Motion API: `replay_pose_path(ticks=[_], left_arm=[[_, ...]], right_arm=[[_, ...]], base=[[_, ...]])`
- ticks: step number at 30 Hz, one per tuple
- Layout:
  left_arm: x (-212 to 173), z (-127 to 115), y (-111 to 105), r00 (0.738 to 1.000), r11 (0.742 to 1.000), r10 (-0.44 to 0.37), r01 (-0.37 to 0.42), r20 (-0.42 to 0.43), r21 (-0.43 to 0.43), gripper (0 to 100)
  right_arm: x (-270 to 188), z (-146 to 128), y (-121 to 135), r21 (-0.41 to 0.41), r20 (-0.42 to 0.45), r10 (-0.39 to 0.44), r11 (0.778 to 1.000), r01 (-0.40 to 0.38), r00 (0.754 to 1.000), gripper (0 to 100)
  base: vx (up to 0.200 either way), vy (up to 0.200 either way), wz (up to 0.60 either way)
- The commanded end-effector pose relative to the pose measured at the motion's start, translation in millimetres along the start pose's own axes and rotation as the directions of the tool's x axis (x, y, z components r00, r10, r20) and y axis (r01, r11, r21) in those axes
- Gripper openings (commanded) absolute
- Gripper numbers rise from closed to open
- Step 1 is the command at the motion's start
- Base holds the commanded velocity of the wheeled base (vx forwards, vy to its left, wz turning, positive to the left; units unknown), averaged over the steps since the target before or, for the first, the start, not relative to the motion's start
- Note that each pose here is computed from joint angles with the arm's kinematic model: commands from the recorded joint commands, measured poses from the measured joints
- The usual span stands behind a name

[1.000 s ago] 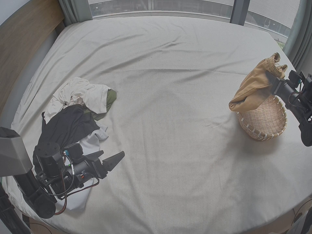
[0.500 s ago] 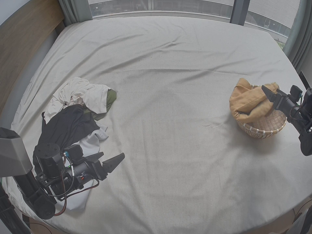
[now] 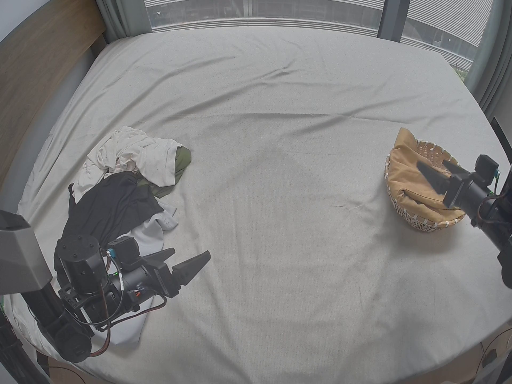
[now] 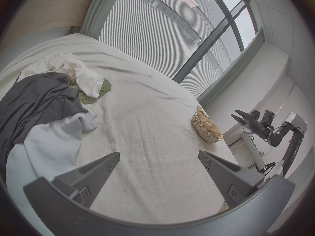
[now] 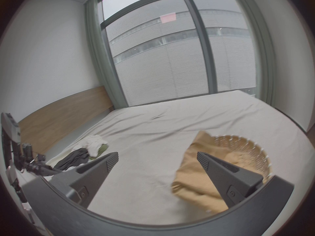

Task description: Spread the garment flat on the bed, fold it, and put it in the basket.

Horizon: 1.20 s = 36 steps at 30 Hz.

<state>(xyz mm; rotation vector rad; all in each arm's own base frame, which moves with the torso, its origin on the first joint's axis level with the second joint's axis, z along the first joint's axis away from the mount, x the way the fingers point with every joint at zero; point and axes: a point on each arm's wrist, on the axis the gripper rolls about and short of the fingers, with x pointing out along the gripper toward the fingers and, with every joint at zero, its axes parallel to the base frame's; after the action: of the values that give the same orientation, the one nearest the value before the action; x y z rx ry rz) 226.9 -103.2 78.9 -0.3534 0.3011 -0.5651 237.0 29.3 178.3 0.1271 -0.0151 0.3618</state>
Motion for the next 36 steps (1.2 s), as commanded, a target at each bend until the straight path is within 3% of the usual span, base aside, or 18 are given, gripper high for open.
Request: replay_pose_path(ticks=[1, 8, 14, 30, 36], left_arm=[[-22.7, 20.7, -16.0, 0.994, 0.999, -0.039, 0.037, 0.101, 0.023, 100], [-54.0, 18.0, -25.2, 0.993, 0.998, -0.062, 0.059, 0.102, 0.033, 100], [-67.2, 12.0, -26.3, 0.995, 0.998, -0.063, 0.061, 0.080, 0.028, 100], [-84.1, 17.8, -54.0, 0.975, 0.983, -0.177, 0.170, 0.134, 0.064, 100], [-97.5, 17.4, -73.0, 0.965, 0.979, -0.200, 0.191, 0.170, 0.068, 100]], right_arm=[[-20.2, -31.1, 44.1, 0.031, -0.123, 0.178, 0.984, -0.175, 0.976, 100], [-27.7, -43.8, 68.5, 0.046, -0.161, 0.292, 0.956, -0.288, 0.943, 100], [-42.6, -58.2, 74.9, 0.059, -0.211, 0.329, 0.944, -0.324, 0.921, 100], [-82.9, -56.8, 72.5, 0.048, -0.166, 0.341, 0.940, -0.338, 0.925, 100], [-105.6, -41.1, 71.3, 0.030, -0.092, 0.343, 0.939, -0.342, 0.935, 100]], base=[[0.000, 0.000, 0.00], [0.000, 0.000, 0.00], [0.000, 0.000, 0.00], [0.000, 0.000, 0.00], [0.000, 0.000, 0.00]])
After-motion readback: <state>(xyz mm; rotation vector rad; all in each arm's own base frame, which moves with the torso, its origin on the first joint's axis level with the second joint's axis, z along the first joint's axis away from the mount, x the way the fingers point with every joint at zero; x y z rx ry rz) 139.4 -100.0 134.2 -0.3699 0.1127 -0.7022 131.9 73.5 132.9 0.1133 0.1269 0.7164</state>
